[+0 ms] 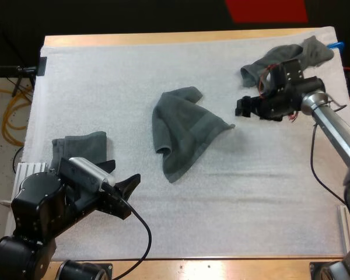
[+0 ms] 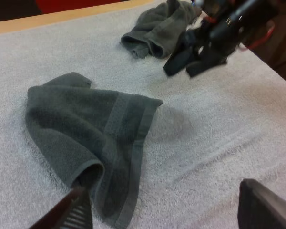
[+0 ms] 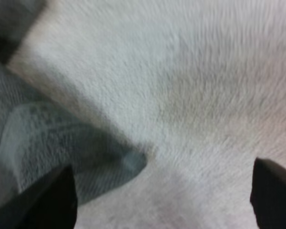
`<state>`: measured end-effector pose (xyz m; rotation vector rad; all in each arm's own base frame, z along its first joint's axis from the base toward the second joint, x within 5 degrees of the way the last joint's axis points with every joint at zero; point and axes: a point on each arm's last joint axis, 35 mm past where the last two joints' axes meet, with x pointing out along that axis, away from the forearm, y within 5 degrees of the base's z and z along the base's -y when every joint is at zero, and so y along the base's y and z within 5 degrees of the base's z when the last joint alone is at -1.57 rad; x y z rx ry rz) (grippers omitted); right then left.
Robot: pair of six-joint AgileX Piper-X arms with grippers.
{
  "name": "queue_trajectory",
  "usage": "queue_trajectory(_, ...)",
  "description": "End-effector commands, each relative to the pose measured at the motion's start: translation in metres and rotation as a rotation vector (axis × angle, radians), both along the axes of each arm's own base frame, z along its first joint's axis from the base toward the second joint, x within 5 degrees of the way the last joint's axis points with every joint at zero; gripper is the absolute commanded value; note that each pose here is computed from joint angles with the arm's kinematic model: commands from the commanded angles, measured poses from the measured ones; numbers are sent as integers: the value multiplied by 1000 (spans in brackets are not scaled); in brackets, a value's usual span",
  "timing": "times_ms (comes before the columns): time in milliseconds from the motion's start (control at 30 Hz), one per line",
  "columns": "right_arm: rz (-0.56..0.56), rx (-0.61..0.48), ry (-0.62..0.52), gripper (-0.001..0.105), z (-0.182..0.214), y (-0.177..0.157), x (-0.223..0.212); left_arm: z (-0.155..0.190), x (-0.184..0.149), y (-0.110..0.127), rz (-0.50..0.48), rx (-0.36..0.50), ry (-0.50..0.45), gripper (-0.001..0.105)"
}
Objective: Pick towel from pile fold and stack
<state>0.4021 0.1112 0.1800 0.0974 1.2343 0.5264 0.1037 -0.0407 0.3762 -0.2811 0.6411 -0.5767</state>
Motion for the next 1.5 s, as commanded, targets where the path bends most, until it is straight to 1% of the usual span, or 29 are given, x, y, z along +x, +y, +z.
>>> queue_trajectory(0, 4, 76, 51, 72, -7, 1, 0, 2, -1, 0, -8, -1, -11, 62)
queue_trajectory(167, -22, 281, 200, 72, -35, 11, 4, 2, -1, 0, -8, -1, -11, 62)
queue_trajectory(200, -26, 308, 226, 72, -40, 13, 4, 2, -1, 0, -8, -1, -11, 62)
queue_trajectory(367, -21, 384, 295, 71, -57, 22, 4, 2, -1, 0, -8, -1, -11, 62)
queue_trajectory(433, -20, 387, 302, 67, -61, 25, 4, 2, -1, 0, -7, -2, -10, 62)
queue_trajectory(467, -23, 381, 300, 60, -62, 26, 4, 2, -1, 0, -7, -2, -10, 62)
queue_trajectory(533, -43, 345, 283, 48, -62, 27, 5, 2, -1, 0, -7, -2, -10, 62)
queue_trajectory(567, -54, 323, 271, 38, -63, 26, 6, 2, -1, 0, -7, -3, -9, 62)
queue_trajectory(700, -78, 255, 239, 5, -64, 24, 7, 2, -1, 0, -6, -3, -8, 62)
queue_trajectory(733, -74, 240, 225, 1, -62, 24, 8, 2, -1, 0, -6, -3, -8, 62)
queue_trajectory(833, -37, 174, 160, 0, -55, 22, 7, 2, -1, 0, -6, -3, -8, 62)
queue_trajectory(933, -3, 79, 94, 0, -40, 19, 4, 1, 2, -1, -14, 2, 3, 62)
queue_trajectory(1033, 41, 12, 74, 0, -22, 15, -4, -5, 8, -5, -84, 6, 43, 62)
queue_trajectory(1133, 94, -73, 91, 0, -8, 10, -16, -15, 19, -12, -154, 49, 104, 62)
queue_trajectory(1200, 119, -135, 114, 0, -3, 5, -26, -23, 26, -23, -235, 90, 138, 61)
queue_trajectory(1300, 124, -185, 161, 0, -5, -1, -43, -33, 35, -45, -335, 165, 154, 61)
queue_trajectory(1467, 129, -195, 227, 0, -15, -10, -75, -52, 46, -88, -383, 351, 117, 61)
